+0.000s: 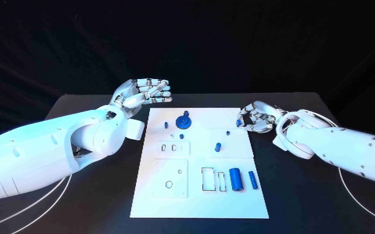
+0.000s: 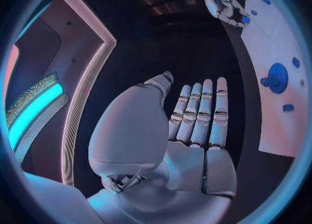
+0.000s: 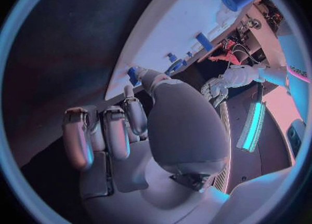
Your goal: Assemble the parts on the task board
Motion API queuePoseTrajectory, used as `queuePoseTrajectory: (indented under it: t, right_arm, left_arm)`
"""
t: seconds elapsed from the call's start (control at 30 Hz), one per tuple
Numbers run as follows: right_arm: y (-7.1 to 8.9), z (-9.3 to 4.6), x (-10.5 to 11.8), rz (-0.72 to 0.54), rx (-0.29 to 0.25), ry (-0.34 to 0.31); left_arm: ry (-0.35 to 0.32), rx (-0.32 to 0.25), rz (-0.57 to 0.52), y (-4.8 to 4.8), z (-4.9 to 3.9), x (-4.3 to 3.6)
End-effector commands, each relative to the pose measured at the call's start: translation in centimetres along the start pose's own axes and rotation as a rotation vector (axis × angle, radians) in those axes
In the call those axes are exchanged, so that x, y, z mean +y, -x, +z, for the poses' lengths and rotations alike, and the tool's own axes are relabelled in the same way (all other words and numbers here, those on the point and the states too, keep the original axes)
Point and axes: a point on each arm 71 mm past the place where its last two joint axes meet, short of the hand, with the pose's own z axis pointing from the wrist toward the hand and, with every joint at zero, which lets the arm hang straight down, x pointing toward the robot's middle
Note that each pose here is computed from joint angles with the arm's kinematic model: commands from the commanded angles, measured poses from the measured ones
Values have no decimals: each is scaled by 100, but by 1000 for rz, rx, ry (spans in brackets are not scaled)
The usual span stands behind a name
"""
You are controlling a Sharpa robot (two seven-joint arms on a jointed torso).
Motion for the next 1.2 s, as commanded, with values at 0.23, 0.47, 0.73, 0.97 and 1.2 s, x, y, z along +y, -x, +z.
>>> queuePoseTrajectory:
  t: [0.23, 0.47, 0.73, 0.97, 1.2]
  right_arm:
    - [-34, 14, 17, 4, 26, 9]
    - [-43, 26, 42, 6, 23, 14]
    - [-47, 37, 47, 5, 23, 7]
    - [-53, 46, 53, 2, 22, -1]
    - [-47, 47, 55, -7, 11, -3]
  left_arm:
    - [-7, 16, -11, -19, 4, -9]
    - [-5, 16, -11, -16, 3, -8]
    - [-5, 15, -10, -12, 0, -9]
    - [-4, 14, -10, -10, -2, -10]
    - [-4, 12, -9, -3, -5, -10]
